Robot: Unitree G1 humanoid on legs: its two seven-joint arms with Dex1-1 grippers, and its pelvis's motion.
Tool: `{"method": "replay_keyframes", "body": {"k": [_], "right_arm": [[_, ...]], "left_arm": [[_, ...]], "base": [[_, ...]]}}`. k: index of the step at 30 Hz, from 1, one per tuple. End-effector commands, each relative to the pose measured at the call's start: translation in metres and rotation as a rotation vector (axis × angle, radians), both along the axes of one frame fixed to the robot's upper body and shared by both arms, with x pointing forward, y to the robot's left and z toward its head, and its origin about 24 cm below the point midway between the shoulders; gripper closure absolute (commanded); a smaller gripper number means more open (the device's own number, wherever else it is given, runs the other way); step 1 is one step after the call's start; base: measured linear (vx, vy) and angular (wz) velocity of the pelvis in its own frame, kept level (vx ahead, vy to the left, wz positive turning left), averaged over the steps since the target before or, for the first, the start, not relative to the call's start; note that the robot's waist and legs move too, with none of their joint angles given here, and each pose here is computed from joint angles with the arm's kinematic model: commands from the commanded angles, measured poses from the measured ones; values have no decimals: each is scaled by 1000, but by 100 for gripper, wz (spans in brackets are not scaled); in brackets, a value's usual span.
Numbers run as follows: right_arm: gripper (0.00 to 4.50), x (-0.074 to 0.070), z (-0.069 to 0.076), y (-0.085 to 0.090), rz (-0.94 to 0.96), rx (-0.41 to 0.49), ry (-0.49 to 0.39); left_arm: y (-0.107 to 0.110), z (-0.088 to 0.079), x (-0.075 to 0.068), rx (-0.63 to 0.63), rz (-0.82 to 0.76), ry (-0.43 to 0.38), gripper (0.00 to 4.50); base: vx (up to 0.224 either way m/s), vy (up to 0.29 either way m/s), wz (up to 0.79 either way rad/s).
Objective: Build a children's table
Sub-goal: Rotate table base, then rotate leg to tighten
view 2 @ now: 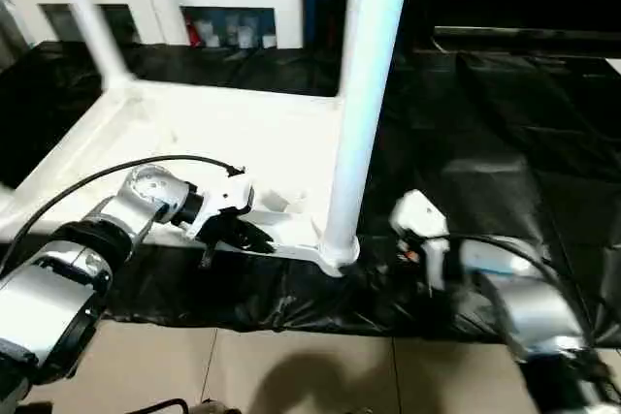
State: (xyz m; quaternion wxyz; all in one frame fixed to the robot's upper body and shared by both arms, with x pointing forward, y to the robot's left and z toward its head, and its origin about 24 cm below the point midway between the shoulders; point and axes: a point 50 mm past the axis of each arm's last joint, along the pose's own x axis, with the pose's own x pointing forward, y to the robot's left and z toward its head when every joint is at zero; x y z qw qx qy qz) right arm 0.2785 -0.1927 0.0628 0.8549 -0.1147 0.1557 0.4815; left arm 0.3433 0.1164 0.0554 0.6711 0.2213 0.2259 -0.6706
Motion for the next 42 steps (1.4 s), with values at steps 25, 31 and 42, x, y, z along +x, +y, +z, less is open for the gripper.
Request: {"method": "replay_keyframes", "body": {"k": [25,31,42], "right_arm": [[122,27,-12,14,-65,-42,-5],[168,26,-17,20,-53,-26,13],[176,24,-42,79,-413,71,25]], "left_arm": [[-5,-19,-10,-53,140,-12,450],[-1,-17,-8,-40,143,-17,450],[-54,-21,-11,-144,278,-54,450]], "base": [[0,0,0],[0,0,0],[0,0,0]]}}
